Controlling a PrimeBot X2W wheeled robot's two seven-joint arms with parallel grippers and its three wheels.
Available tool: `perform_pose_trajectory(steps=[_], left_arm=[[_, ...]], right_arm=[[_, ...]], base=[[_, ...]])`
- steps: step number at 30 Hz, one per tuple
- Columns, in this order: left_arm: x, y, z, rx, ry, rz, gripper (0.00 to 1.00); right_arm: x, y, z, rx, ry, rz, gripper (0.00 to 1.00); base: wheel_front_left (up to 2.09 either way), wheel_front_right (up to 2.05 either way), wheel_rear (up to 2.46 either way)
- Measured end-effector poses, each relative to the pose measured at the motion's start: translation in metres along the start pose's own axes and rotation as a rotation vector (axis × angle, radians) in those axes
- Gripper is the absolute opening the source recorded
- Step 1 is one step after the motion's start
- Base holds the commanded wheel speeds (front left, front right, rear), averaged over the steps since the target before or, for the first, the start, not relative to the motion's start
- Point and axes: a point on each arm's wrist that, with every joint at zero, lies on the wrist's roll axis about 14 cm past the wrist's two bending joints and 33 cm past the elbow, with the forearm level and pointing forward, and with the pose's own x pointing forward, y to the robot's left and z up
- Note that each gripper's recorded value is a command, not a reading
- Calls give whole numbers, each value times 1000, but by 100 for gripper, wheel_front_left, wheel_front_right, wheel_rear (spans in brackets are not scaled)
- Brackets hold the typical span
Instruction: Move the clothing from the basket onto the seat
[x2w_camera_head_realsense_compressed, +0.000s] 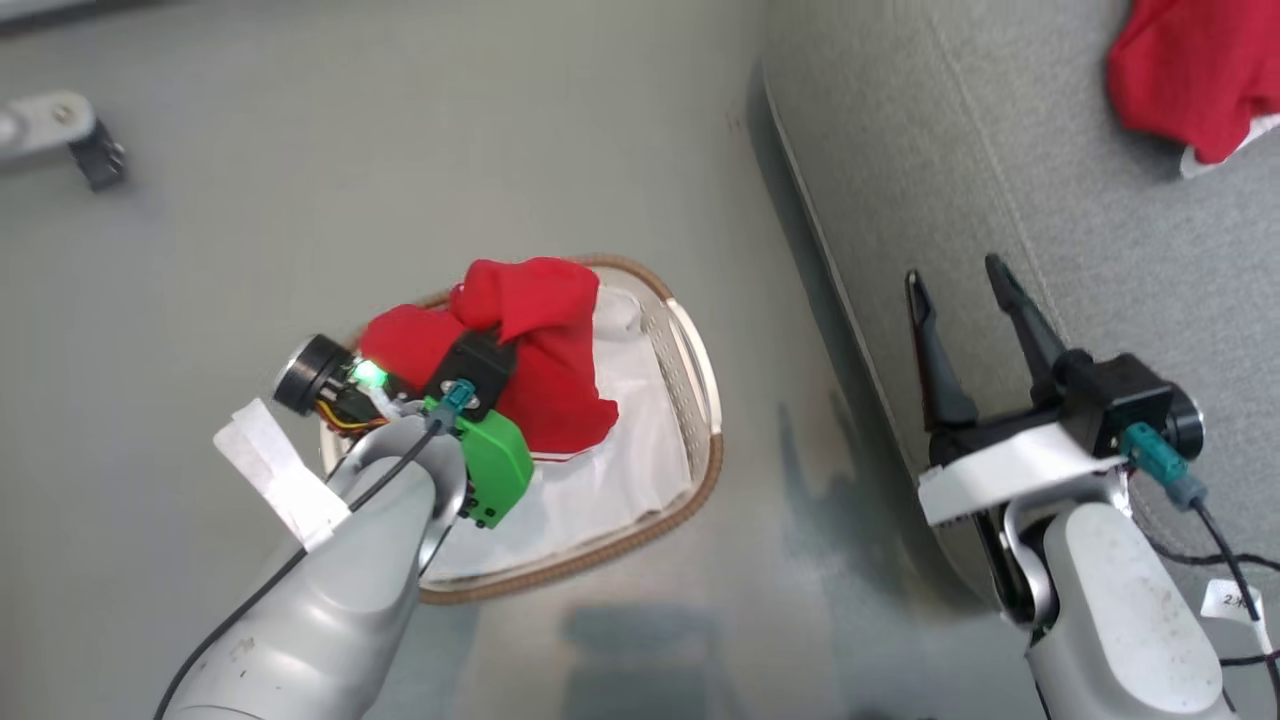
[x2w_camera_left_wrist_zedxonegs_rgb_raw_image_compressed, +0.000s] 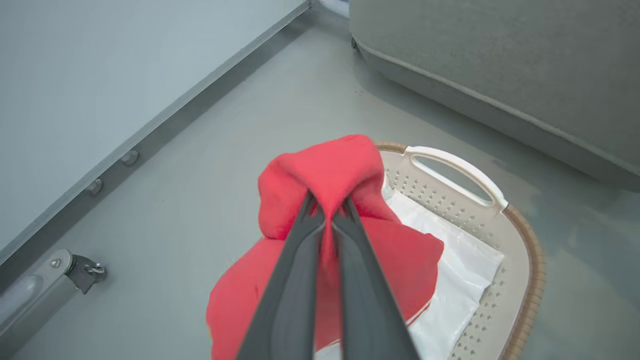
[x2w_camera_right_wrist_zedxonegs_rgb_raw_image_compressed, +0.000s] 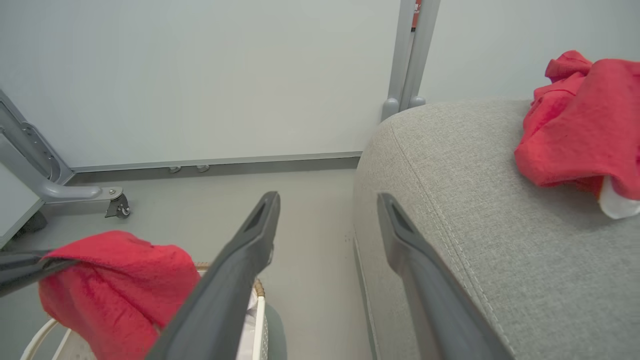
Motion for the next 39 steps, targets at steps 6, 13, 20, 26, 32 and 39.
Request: perform_pose_trajectory(steps=[6, 13, 20, 26, 32, 39], left_arm=[[-29, -7, 87, 135, -189, -7, 0], [-78, -8, 192, 299, -368, 19, 0], [-136, -17, 288, 427, -534, 67, 0], [-170, -23, 329, 467, -630, 108, 0], [-182, -27, 339, 472, -661, 116, 0], [-184, -41, 337, 475, -667, 85, 0]], right_arm=[[-24, 21, 18, 18, -28, 48, 100], [-52, 55, 41, 35, -77, 138, 100], [-68, 83, 75, 19, -171, 220, 100], [-71, 107, 99, -2, -234, 294, 100], [-64, 123, 110, -39, -255, 346, 100], [-51, 148, 117, -84, -251, 426, 100]], base=[[0, 0, 0], [0, 0, 0], [0, 0, 0], [0, 0, 0], [0, 0, 0], [0, 0, 0]])
